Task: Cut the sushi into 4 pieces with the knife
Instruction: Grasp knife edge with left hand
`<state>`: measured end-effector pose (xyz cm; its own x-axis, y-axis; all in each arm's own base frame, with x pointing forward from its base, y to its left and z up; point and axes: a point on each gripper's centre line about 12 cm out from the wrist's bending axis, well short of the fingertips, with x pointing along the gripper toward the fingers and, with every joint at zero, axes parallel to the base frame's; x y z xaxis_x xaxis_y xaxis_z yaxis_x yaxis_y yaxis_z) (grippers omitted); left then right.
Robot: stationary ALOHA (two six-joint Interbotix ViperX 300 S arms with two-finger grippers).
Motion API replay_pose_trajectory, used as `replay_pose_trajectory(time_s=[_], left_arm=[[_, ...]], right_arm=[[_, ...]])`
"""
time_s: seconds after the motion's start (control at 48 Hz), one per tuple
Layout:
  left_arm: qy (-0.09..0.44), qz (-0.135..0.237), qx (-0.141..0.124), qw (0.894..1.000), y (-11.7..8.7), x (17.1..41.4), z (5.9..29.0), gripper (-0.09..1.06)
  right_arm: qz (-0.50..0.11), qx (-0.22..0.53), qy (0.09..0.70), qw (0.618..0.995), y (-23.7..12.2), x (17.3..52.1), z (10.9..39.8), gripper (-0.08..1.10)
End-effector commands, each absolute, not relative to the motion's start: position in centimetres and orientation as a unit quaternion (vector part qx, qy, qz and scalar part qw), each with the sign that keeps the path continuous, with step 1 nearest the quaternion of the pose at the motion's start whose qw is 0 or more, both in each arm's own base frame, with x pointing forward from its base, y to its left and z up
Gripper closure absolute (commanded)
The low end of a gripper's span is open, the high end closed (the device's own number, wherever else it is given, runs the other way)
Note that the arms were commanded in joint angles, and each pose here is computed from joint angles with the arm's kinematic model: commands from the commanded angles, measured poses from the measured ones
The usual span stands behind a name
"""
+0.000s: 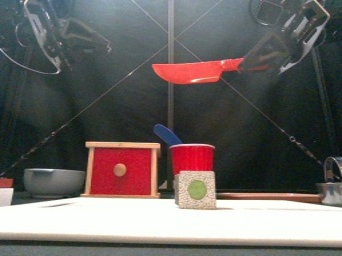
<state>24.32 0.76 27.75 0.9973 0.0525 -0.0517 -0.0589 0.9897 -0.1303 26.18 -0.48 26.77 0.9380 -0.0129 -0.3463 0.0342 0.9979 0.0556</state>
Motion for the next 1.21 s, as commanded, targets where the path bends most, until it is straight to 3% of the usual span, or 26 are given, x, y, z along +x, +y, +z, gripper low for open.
replay_pose_trajectory(time_s=[0.021, 0.146, 0.25, 0.75, 1.208], left_arm=[[0.022, 0.017, -0.064, 0.998, 0.3, 25.4, 29.2, 0.17], [0.039, 0.007, -0.064, 0.997, -0.3, 26.4, 29.4, 0.01], [0.069, -0.001, -0.062, 0.996, -0.7, 27.5, 29.1, -0.04], [0.224, 0.004, -0.063, 0.973, -0.7, 32.4, 25.0, -0.03], [0.275, 0.027, -0.065, 0.959, 0.8, 35.9, 21.4, -0.03]], right_arm=[[-0.014, 0.036, 0.168, 0.985, -0.5, 26.6, 27.0, 0.77], [-0.017, 0.036, 0.178, 0.983, -0.7, 27.2, 26.6, 0.77], [-0.018, 0.035, 0.185, 0.982, -0.7, 27.6, 26.2, 0.77], [-0.018, 0.037, 0.207, 0.977, -0.7, 29.0, 25.3, 0.77], [-0.014, 0.036, 0.225, 0.974, -0.5, 29.6, 24.3, 0.77]])
